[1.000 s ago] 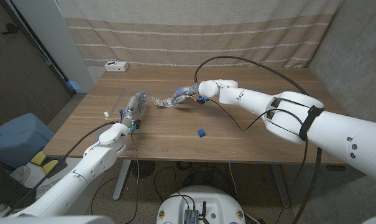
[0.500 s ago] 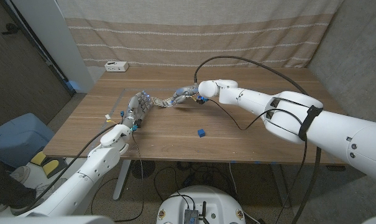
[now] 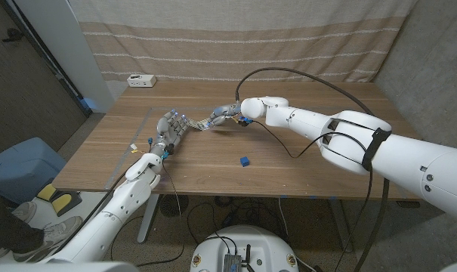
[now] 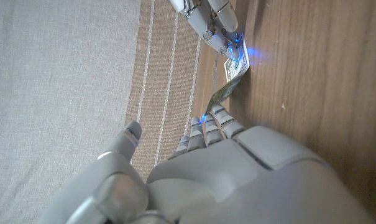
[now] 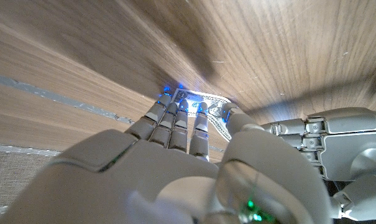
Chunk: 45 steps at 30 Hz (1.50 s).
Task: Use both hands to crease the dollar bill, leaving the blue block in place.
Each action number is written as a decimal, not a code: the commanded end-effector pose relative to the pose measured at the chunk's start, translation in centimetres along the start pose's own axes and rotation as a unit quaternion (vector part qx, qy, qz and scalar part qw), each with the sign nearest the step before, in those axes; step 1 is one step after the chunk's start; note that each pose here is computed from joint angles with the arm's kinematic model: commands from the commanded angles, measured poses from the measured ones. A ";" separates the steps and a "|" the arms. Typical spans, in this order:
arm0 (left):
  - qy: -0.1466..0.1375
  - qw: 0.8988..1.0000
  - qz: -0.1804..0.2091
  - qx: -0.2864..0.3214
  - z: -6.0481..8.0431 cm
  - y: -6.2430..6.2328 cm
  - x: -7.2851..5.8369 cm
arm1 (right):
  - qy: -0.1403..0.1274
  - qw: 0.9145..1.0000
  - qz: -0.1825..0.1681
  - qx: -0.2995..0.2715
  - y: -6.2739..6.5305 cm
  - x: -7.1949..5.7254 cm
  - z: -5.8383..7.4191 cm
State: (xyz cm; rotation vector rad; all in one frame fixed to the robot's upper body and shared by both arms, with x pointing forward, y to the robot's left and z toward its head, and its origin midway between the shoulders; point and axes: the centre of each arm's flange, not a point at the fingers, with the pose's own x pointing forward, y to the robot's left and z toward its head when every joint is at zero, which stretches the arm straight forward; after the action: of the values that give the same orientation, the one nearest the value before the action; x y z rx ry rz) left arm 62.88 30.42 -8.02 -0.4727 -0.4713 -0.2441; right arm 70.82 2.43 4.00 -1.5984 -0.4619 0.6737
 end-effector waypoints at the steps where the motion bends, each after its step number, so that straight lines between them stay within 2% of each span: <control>1: -0.018 1.000 0.007 -0.020 -0.2 -0.1 -0.2 | -0.001 1.000 0.003 -0.001 0.2 0.0 0.2; 10: -0.017 1.000 0.015 -0.010 -0.4 -0.1 -0.5 | -0.002 1.000 0.004 -0.001 0.3 -0.1 0.3; 16: -0.027 0.999 0.000 0.024 -0.1 0.1 0.1 | -0.001 1.000 0.006 -0.001 0.4 -0.2 0.4; 24: -0.024 0.999 -0.025 0.014 -0.1 -0.1 0.9 | 0.000 1.000 0.006 -0.002 0.4 -0.2 0.5; 32: 0.000 0.999 -0.048 0.014 -0.2 -0.3 1.6 | -0.001 1.000 0.007 -0.003 0.5 -0.1 0.6; 45: 0.025 0.995 -0.054 0.076 0.7 -0.8 2.2 | 0.000 1.000 0.006 -0.002 0.5 -0.3 0.4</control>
State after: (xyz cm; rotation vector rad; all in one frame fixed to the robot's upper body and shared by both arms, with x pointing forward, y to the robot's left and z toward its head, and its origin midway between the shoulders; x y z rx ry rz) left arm 64.11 29.91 -7.05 -0.3814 -0.4862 -0.3190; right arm 70.32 2.65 3.52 -1.6062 -0.4549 0.6830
